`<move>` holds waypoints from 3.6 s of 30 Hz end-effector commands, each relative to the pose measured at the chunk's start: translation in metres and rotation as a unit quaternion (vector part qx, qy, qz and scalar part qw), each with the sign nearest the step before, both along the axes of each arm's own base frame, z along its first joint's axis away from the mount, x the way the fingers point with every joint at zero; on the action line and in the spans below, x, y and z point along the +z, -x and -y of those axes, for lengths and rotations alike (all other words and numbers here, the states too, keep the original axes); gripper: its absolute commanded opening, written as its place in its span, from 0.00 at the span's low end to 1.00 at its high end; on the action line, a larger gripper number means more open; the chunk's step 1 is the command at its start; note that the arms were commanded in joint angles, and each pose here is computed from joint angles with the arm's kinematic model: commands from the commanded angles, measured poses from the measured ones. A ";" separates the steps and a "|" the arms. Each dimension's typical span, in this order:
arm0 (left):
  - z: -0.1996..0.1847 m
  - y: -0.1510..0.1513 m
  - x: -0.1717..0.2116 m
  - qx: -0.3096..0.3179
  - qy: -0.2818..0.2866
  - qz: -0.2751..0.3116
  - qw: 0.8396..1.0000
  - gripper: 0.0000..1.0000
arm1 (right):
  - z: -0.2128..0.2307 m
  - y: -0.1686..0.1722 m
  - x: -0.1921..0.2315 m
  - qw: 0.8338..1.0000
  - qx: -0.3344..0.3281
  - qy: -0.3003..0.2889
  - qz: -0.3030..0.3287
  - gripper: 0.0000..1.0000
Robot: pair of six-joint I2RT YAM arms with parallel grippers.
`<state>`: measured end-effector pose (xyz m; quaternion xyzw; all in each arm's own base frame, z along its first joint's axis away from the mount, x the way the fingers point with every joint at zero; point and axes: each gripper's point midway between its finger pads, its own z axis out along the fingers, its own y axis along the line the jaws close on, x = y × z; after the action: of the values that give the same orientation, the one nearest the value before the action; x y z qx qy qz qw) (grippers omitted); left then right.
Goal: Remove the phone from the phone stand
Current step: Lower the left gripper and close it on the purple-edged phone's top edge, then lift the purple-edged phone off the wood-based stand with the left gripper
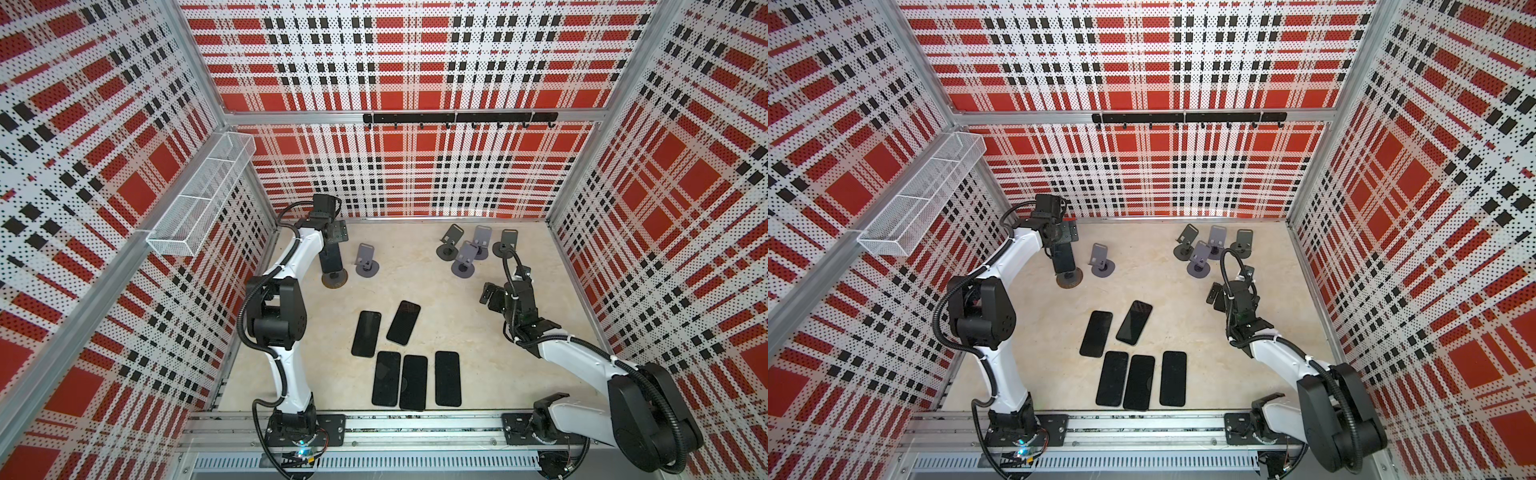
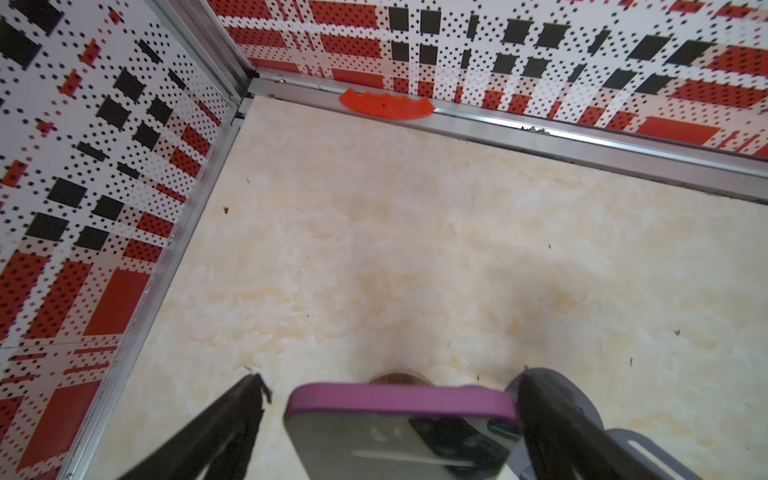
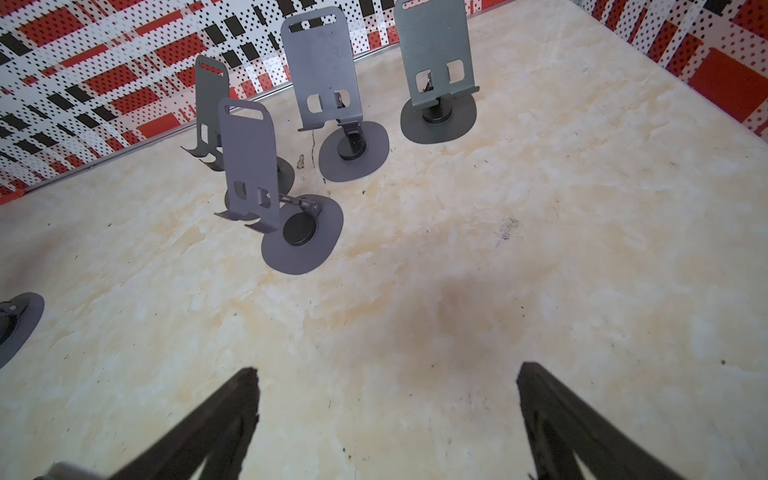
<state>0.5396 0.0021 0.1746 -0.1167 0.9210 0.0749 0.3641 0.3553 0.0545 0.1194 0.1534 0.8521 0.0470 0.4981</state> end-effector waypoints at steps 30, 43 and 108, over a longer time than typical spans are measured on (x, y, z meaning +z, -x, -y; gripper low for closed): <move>0.004 -0.003 -0.026 -0.035 0.038 -0.021 0.998 0.62 | 0.002 -0.009 0.010 1.000 -0.009 0.000 0.010 1.00; 0.005 0.009 -0.003 -0.041 0.051 -0.004 0.998 0.55 | -0.001 -0.009 0.010 1.000 -0.004 -0.003 0.008 1.00; 0.282 0.099 0.009 -0.301 0.175 -0.028 0.937 0.50 | -0.001 -0.005 0.021 0.999 -0.006 -0.023 0.025 1.00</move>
<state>0.4476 -0.2494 0.1870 0.0854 0.9268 -0.1714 0.3231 0.3590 0.0613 0.1270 0.1564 0.8500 0.0692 0.4983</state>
